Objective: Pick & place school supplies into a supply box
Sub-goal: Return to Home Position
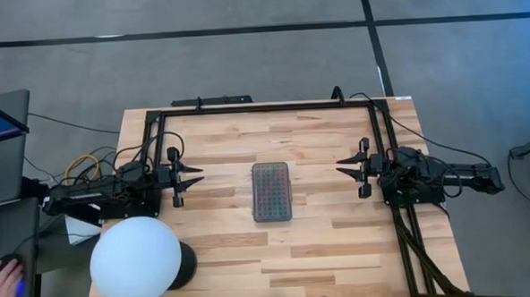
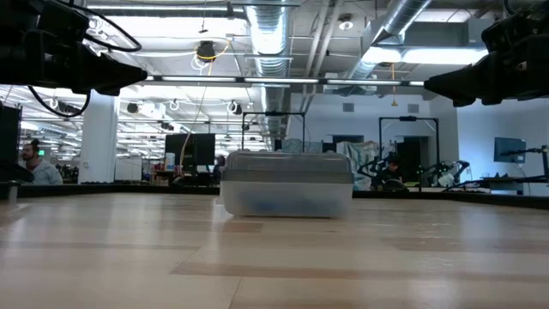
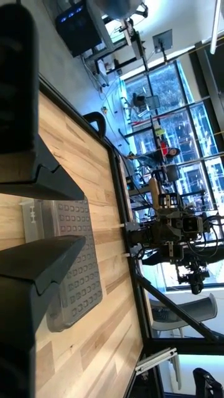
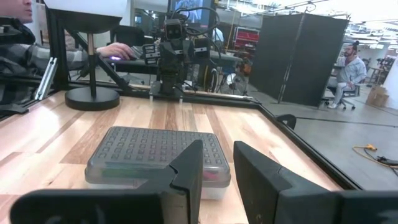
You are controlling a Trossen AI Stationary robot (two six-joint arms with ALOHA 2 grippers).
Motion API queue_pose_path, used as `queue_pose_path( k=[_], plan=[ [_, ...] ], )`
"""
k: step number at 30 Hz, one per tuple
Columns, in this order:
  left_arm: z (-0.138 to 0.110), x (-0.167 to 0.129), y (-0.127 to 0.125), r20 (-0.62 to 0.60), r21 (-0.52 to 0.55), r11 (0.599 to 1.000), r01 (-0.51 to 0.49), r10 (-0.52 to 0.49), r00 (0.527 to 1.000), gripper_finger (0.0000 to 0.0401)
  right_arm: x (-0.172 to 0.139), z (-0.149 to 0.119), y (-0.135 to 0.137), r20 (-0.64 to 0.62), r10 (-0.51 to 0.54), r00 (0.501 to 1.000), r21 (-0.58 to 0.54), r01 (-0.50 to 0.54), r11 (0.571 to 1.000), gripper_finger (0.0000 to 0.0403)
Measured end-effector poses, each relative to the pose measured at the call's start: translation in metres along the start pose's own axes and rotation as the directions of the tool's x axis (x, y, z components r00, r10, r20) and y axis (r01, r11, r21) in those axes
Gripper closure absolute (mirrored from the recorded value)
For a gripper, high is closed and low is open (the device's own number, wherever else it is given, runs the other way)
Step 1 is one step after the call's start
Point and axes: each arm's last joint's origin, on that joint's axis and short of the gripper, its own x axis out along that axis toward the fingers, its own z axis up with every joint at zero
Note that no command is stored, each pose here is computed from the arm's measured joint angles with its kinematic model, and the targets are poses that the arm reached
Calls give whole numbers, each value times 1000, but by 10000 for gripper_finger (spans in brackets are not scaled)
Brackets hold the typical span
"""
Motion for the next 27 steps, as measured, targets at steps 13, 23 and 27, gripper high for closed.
queue_pose_path(
  k=[13, 23, 27],
  plan=[
    [0, 0, 0, 0, -7, 1000, 0, 0, 1000, 305, 0, 0, 0, 0, 0, 1000, 0, 0, 1000, 317],
    [0, 0, 0, 0, -3, 1000, 0, 0, 1000, 305, 0, 0, 0, 0, 0, 1000, 0, 0, 1000, 317],
    [0, 0, 0, 0, -4, 1000, 0, 0, 1000, 305, 0, 0, 0, 0, 0, 1000, 0, 0, 1000, 317]
  ],
)
